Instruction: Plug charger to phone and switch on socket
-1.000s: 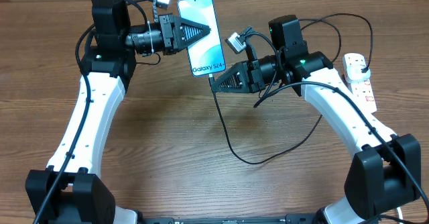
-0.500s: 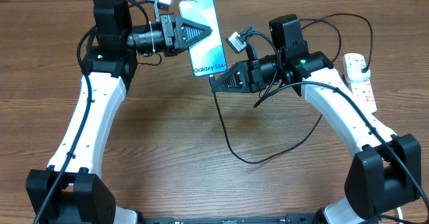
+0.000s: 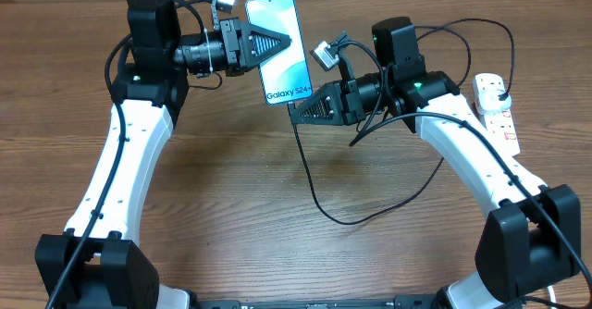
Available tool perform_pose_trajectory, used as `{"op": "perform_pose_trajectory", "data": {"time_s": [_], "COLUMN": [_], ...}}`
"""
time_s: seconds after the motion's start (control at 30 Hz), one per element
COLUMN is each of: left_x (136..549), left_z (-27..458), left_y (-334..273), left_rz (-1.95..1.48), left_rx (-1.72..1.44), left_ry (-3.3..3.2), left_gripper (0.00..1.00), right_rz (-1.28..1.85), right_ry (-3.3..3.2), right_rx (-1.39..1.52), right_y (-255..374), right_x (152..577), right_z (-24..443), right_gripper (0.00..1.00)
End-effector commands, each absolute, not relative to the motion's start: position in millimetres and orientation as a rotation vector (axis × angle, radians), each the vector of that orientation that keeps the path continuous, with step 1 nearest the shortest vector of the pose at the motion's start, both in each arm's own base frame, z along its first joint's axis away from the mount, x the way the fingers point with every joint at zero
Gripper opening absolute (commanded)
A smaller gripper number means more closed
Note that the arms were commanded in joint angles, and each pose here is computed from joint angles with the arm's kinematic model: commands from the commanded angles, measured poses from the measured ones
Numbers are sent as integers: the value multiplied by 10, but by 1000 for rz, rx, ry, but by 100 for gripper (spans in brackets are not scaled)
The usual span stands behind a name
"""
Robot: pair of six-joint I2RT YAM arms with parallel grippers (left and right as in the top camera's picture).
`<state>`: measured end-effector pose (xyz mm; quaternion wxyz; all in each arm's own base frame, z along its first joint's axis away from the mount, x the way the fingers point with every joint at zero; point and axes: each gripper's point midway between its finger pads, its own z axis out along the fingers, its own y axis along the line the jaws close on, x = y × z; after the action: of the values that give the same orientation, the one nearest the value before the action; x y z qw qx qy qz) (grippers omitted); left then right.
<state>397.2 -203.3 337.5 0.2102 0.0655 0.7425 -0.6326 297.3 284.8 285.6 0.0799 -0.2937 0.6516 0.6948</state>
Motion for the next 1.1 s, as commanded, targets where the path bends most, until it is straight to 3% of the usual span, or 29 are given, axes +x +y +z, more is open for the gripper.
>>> {"op": "perform_pose_trajectory", "data": {"time_s": [0.0, 0.67, 0.77, 0.87, 0.97, 1.07], "left_x": [3724, 3576, 3584, 3590, 3592, 3647], "left_z": [3501, 3366, 3362, 3360, 3359, 3335], "left_y": [-2165, -2304, -2303, -2302, -2302, -2294], "left_rz": [-1827, -1856, -1843, -1806, -1795, -1761], "left_rx": [387, 415, 424, 476, 491, 463], "left_ry": [2017, 2076, 2069, 2036, 2026, 2035], "left_gripper": [4, 4, 4, 4, 4, 4], "right_rz": [2004, 1917, 1898, 1874, 1864, 1910], "right_ry": [2001, 1977, 1971, 1954, 1954, 1955], "right_rx": [-804, -717, -713, -713, -689, -708], "right_y": [2858, 2919, 2903, 2838, 2751, 2710], "right_x": [3136, 3406, 3437, 3489, 3551, 3492], "right_z": [2940, 3111, 3106, 3103, 3104, 3114], "right_gripper": [4, 5, 56, 75, 78, 73]}}
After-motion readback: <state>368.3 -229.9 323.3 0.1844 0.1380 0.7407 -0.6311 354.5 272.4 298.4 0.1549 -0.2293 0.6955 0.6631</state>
